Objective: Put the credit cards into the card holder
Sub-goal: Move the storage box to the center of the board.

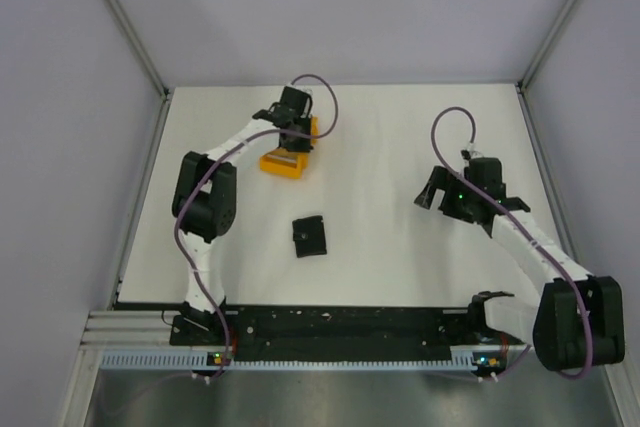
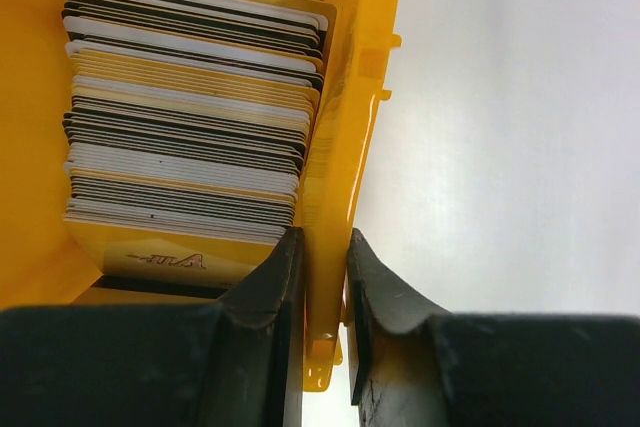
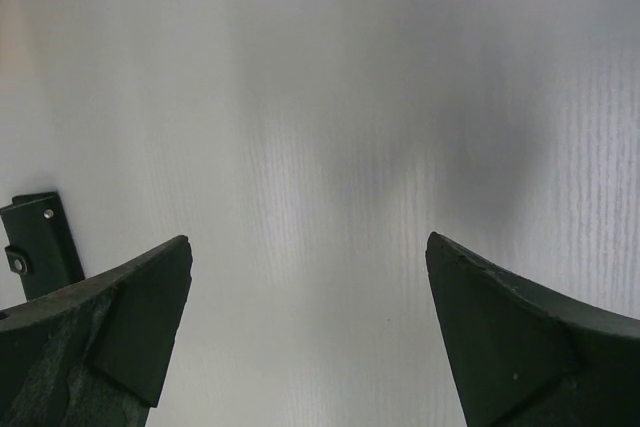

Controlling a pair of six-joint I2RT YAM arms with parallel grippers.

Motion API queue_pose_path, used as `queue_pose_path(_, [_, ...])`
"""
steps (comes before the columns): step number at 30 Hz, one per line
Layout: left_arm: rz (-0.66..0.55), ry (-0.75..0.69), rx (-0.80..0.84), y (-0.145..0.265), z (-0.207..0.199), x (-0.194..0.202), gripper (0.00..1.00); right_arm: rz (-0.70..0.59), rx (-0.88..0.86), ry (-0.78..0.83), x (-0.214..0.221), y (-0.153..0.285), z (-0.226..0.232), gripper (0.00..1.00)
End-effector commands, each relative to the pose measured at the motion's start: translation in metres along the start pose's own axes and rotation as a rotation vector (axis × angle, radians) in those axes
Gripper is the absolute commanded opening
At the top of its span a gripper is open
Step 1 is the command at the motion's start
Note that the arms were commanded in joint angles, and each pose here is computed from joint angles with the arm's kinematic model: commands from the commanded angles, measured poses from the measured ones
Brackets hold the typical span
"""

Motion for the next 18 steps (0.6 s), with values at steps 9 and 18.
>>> queue_pose_path(9, [0.120, -0.090, 0.350, 0.044, -0.160, 0.072, 0.02, -0.295, 0.196, -0.092, -0.018, 0.046, -0.027, 0.99])
queue_pose_path(18, [0.142, -0.187, 0.436, 0.052, -0.207, 0.104, 0.08, -0.349, 0.198, -0.140, -0.017, 0.057, -0.029, 0.99])
Point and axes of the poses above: each gripper's point midway between its finger pads, its own y axis back along the fingers, its own z axis along the line the jaws close on, x = y × z, the point moved 5 cm from there along y, back along the fingers, and after that the axes turned 3 degrees about -y, right-handed, at the moved point
